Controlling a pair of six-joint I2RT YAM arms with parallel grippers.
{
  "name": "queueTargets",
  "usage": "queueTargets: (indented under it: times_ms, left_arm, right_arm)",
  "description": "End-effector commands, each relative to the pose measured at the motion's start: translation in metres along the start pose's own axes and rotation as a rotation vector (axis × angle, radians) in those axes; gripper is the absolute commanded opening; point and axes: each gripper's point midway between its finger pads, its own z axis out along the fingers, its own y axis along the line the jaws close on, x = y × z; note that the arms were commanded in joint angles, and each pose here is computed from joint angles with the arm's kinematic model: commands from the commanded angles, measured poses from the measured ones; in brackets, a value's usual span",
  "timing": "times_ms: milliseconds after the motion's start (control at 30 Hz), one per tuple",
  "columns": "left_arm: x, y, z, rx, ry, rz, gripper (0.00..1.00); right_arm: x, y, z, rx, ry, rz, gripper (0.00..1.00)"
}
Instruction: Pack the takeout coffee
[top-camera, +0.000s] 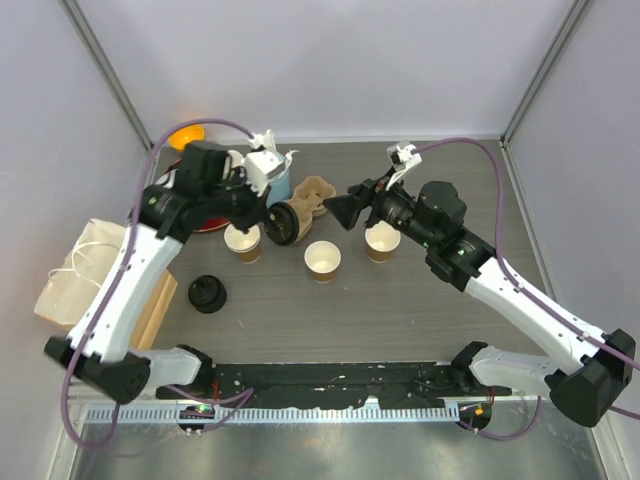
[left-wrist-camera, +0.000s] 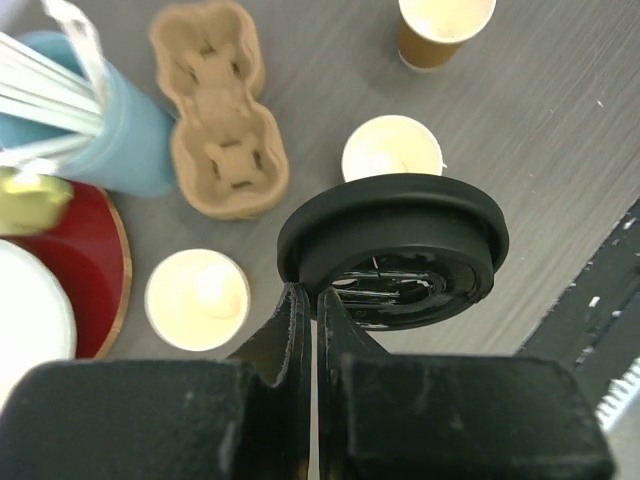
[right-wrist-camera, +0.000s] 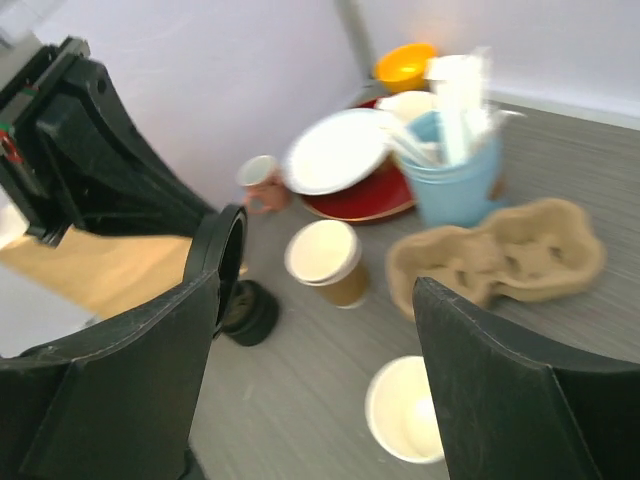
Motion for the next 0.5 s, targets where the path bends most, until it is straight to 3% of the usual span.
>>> queueTargets:
  times_ms: [0,33,167,467]
  left_arm:
    - [0.018,-0.011,0.025,-0.048,0.237,-0.199,0.0]
    - [0.023,-0.015,0.041,-0.03,0.304,-0.251,0.0]
    - [0.029,-0.022,0.078,-0.017,0.37,-0.238,0.0]
    - [0.034,-0.027,0.135,0.032,0.568,-0.201,0.0]
  right_arm:
    - [-0.002,-0.068,-0.025,0.3,-0.003,-0.04,0.84]
    - [0.001,-0.091,-0.034,0.368,0.014,-0.019,0.84]
    - [0.013,-0.138,-0.053,0.502,0.029,0.038,0.83]
    - [0.036,-0.176,-0.06,0.594,0.122,0.032,0.81]
